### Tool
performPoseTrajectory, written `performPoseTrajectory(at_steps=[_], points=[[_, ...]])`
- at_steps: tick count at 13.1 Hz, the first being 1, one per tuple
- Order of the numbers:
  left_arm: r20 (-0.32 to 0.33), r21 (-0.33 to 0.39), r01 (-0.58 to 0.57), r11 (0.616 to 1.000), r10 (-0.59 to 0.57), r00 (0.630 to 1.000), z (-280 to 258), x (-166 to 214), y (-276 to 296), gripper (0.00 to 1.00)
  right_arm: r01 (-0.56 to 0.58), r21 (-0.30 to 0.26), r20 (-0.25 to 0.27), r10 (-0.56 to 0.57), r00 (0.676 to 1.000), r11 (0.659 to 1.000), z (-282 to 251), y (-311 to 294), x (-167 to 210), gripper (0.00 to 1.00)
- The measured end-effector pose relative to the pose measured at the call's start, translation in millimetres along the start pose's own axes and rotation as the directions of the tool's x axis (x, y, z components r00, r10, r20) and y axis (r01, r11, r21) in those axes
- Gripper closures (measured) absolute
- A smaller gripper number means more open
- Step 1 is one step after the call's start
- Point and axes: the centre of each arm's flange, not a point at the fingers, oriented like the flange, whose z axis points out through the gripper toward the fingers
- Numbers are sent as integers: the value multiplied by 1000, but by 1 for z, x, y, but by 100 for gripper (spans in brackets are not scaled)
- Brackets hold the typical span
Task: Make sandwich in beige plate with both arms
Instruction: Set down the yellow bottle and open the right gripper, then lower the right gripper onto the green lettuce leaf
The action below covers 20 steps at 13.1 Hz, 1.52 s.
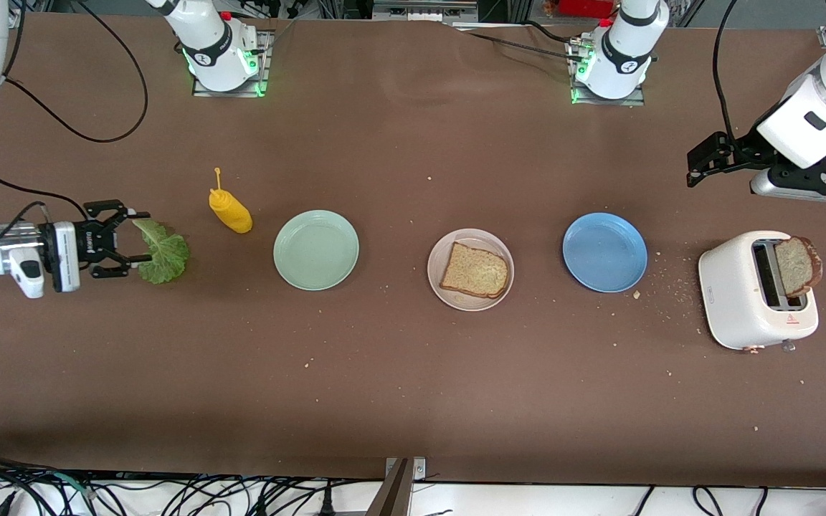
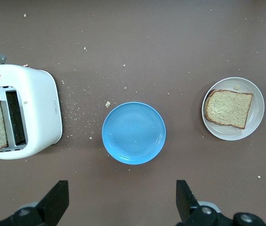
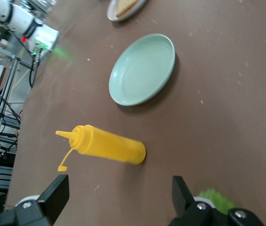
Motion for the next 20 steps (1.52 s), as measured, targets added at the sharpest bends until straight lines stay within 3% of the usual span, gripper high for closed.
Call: performPoseTrajectory(at_steps=[2,5,8,9,10,12,14,18,20], points=[[0,0,0,1000,0,1000,0,0,0,0,-204,-108,116,216,970,973,-29,-35,26,3],[0,0,0,1000,0,1000,0,0,0,0,-399,-339,211,482,851,852,-43,-81,76,2],[0,0,0,1000,0,1000,0,0,0,0,-512,-546,206,699,685,663,-31,-97,105,2],[0,0,0,1000,0,1000,0,0,0,0,-525,-596,193,744,640,607,-23,-97,110,3],[0,0,0,1000,0,1000,0,0,0,0,-524,-633,176,765,619,570,-12,-93,113,3],[0,0,0,1000,0,1000,0,0,0,0,-508,-668,145,764,629,544,14,-75,105,3],[0,0,0,1000,0,1000,0,0,0,0,-489,-680,131,747,652,546,39,-55,82,3],[0,0,0,1000,0,1000,0,0,0,0,-402,-696,149,667,730,595,96,-28,31,3],[0,0,0,1000,0,1000,0,0,0,0,-331,-696,189,607,771,637,119,-21,10,3]])
